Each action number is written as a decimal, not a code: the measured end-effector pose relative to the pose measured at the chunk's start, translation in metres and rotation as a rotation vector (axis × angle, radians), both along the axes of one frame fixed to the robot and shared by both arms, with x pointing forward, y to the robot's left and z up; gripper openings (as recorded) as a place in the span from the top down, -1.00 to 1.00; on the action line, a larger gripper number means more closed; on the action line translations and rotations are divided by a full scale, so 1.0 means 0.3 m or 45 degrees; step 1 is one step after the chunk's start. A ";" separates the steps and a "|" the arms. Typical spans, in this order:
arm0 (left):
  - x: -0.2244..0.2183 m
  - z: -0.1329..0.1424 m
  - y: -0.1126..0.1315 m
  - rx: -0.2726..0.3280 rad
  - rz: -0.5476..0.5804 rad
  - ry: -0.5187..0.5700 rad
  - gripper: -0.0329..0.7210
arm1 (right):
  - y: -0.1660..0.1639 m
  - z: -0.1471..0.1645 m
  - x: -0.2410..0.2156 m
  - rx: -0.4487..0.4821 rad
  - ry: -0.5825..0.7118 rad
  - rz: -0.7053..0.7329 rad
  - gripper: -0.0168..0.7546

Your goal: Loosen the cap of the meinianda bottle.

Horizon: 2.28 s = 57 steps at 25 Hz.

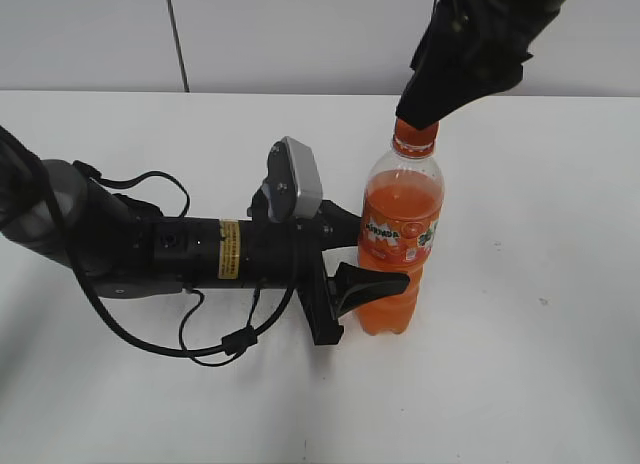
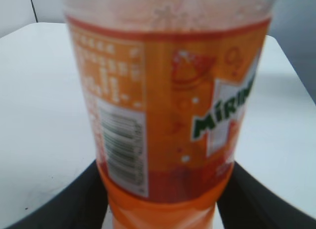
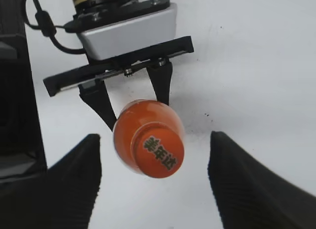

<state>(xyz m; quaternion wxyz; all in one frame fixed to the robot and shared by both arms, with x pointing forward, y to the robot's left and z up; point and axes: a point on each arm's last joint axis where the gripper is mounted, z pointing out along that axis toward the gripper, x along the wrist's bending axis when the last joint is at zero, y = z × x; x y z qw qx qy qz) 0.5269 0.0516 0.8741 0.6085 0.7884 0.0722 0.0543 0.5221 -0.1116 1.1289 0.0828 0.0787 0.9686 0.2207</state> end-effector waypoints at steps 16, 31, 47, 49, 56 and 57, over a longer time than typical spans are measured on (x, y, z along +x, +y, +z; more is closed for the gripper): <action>0.000 0.000 0.000 -0.001 0.000 0.000 -0.15 | -0.005 -0.051 0.017 0.124 0.431 -0.961 -0.13; 0.000 0.000 0.000 -0.001 -0.001 0.000 -0.15 | 0.012 -0.082 0.030 0.121 0.487 -0.962 0.06; -0.001 0.000 0.000 0.001 -0.005 -0.002 -0.15 | 0.010 -0.080 0.030 -0.076 0.048 0.043 0.26; -0.001 0.000 0.000 0.002 -0.005 -0.004 -0.15 | 0.012 -0.075 0.030 -0.075 0.027 0.094 0.27; -0.002 0.000 0.000 -0.002 -0.013 -0.001 -0.15 | 0.012 -0.016 0.021 -0.020 -0.024 0.084 0.28; -0.002 0.000 0.000 0.000 -0.013 -0.001 -0.15 | 0.009 -0.003 0.015 -0.009 -0.033 0.079 0.28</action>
